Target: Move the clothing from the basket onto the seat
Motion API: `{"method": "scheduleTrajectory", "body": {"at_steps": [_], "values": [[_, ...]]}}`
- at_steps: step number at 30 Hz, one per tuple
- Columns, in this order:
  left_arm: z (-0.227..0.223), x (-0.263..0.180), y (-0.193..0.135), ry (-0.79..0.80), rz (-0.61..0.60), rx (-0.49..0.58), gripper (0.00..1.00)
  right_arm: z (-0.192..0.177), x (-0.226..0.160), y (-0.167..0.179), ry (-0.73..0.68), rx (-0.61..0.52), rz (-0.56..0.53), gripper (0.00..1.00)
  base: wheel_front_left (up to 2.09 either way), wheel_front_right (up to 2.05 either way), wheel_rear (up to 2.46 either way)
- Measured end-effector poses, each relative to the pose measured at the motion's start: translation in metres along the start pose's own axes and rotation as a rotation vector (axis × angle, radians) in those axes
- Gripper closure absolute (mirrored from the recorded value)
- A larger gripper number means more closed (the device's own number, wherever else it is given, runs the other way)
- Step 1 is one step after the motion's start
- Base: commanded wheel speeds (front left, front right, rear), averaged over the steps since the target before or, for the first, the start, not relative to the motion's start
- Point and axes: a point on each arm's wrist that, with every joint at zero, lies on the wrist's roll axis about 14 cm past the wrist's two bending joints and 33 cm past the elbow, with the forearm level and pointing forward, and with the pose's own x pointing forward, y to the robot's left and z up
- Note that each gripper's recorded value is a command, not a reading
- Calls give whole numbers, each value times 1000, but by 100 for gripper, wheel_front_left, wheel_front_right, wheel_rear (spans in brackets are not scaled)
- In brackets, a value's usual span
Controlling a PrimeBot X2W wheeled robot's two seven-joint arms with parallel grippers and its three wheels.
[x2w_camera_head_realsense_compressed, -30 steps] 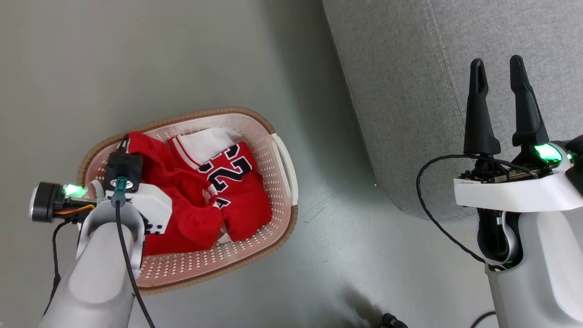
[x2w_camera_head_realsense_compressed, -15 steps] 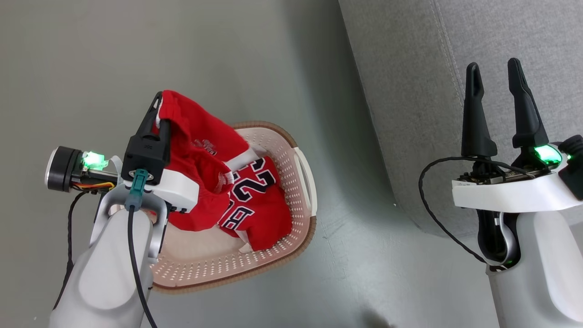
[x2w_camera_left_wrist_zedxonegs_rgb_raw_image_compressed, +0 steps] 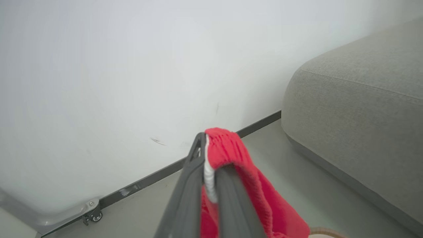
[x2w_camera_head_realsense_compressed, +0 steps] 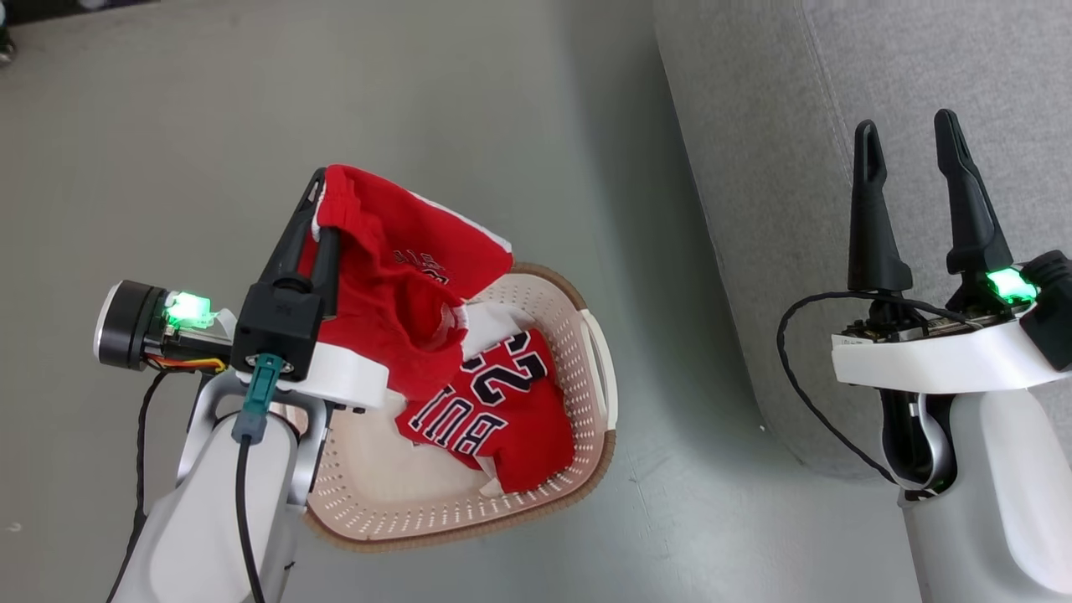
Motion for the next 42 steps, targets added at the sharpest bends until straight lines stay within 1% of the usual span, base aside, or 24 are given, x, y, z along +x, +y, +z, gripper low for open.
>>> {"method": "scheduleTrajectory", "body": {"at_steps": [5,12,18,22,25,28,34,42], "values": [[22,-12,12,-41,34,-2,100,12,-2,8,-27,-7,22,0,0,0,0],[58,-28,22,-112,68,0,100,14,-18,21,-16,-1,55,0,0,0,0],[79,-43,25,-154,77,6,100,20,-27,32,-24,-4,85,0,0,0,0],[106,-50,27,-216,83,6,100,25,-35,39,-32,-15,108,0,0,0,0],[125,-56,25,-259,73,4,100,25,-44,50,-26,-24,142,0,0,0,0],[137,-65,16,-285,39,5,100,26,-52,64,-23,-26,182,0,0,0,0],[164,-79,9,-344,0,11,100,20,-74,99,1,-41,304,0,0,0,0],[198,-96,3,-426,-26,30,100,17,-103,129,17,-81,438,0,0,0,0]]}}
